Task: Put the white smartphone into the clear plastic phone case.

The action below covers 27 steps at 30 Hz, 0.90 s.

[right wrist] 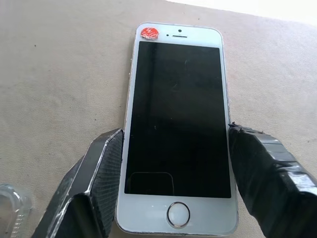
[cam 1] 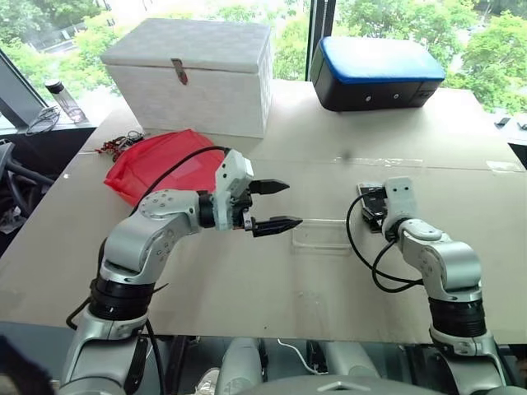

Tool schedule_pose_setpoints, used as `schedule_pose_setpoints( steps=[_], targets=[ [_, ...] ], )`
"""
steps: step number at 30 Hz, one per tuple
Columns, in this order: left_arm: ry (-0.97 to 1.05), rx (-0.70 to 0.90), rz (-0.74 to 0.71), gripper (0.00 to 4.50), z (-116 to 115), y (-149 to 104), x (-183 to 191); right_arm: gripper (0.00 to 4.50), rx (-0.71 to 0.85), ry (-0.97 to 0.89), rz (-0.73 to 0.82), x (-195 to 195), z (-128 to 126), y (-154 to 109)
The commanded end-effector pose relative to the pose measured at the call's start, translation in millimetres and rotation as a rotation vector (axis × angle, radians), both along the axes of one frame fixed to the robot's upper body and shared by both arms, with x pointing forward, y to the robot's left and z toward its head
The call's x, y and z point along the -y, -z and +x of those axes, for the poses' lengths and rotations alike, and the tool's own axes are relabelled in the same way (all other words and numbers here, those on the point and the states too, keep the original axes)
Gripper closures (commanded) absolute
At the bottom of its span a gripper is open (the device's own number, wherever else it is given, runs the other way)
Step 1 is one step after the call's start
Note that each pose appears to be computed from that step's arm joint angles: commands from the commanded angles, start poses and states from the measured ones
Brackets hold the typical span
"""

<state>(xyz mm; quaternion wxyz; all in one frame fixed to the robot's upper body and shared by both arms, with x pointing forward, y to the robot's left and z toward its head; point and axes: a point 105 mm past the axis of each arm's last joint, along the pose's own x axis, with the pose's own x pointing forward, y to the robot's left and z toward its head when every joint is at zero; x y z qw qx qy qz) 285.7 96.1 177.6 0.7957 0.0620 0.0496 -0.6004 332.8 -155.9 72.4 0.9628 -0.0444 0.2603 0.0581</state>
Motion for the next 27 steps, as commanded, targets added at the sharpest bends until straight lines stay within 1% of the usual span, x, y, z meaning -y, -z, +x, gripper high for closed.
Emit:
schedule_pose_setpoints(
  steps=[1, 4, 5, 8, 9, 11, 14, 17, 19, 21, 23, 25, 27],
  targets=[
    [-0.010, 0.065, -0.009, 0.00, 3, -8, 2, 1.71, -0.127, -0.078, 0.006, -4, -13, 35],
    [-0.097, 0.157, -0.027, 0.00, 16, -13, 1, 1.71, 0.004, -0.109, -0.037, 14, -3, 5],
    [-0.086, 0.183, -0.072, 0.00, 16, -17, 4, 1.71, 0.053, -0.137, -0.025, 16, 0, -8],
    [-0.093, 0.194, -0.096, 0.00, 17, -16, 4, 1.71, 0.150, -0.227, -0.030, 20, 3, -36],
    [-0.095, 0.184, -0.093, 0.00, 18, -14, 3, 1.71, 0.191, -0.268, -0.034, 19, 4, -47],
    [-0.095, 0.169, -0.097, 0.00, 18, -12, 1, 1.71, 0.300, -0.361, 0.018, 11, 5, -76],
    [-0.098, 0.169, -0.075, 0.00, 17, -7, 0, 1.71, 0.346, -0.508, 0.015, -3, 1, -97],
    [-0.116, 0.174, -0.053, 0.00, 16, -2, -6, 1.71, 0.356, -0.692, -0.033, -20, -9, -106],
    [-0.125, 0.171, -0.039, 0.00, 14, 2, -11, 1.71, 0.347, -0.809, -0.100, -28, -15, -106],
    [-0.112, 0.148, -0.005, 0.00, 7, 10, -18, 1.71, 0.323, -0.953, -0.221, -36, -23, -99],
    [-0.111, 0.135, 0.016, 0.00, 1, 16, -23, 1.71, 0.295, -1.052, -0.315, -39, -28, -89],
    [-0.112, 0.112, 0.024, 0.00, -6, 20, -28, 1.71, 0.275, -1.152, -0.379, -44, -32, -80],
    [-0.116, 0.115, 0.043, 0.00, -11, 24, -31, 1.71, 0.265, -1.216, -0.402, -48, -35, -74]
  ],
)
